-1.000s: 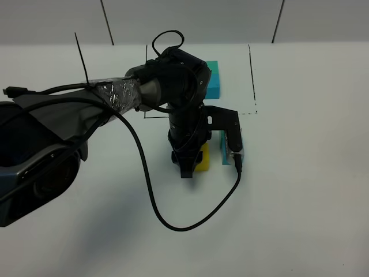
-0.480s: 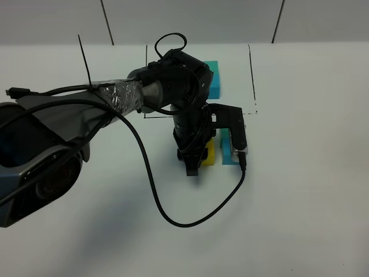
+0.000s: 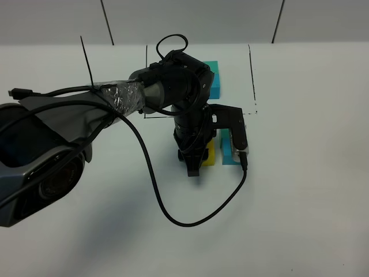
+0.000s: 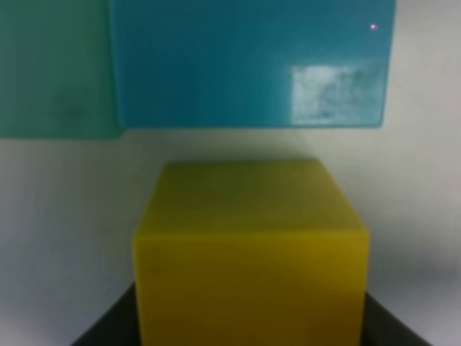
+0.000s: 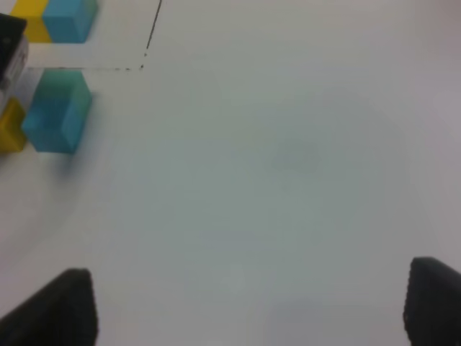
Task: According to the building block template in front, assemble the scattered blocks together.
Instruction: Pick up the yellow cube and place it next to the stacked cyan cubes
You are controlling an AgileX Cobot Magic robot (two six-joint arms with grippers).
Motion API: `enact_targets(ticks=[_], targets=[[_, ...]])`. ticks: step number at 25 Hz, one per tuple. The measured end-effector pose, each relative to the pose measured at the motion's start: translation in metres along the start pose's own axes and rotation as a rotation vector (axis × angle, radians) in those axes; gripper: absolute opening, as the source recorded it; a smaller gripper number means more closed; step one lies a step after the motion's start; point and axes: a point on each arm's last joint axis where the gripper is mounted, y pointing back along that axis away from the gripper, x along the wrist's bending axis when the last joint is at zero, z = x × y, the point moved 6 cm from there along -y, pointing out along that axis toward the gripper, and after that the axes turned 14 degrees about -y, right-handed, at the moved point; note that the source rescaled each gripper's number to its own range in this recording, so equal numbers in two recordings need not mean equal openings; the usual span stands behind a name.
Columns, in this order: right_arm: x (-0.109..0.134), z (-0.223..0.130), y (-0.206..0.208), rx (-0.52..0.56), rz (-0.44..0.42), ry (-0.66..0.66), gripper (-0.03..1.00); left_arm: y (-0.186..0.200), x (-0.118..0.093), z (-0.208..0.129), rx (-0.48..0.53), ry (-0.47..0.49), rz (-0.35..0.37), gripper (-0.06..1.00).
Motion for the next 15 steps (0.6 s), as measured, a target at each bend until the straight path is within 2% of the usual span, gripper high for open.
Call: enact_targets(ticks=[15], targets=[[0.0001, 0.0, 0.0, 0.0, 0.001, 0.0, 0.73, -0.0012, 0.0008, 0.0094, -0.01, -0.02, 0.033, 0.01]])
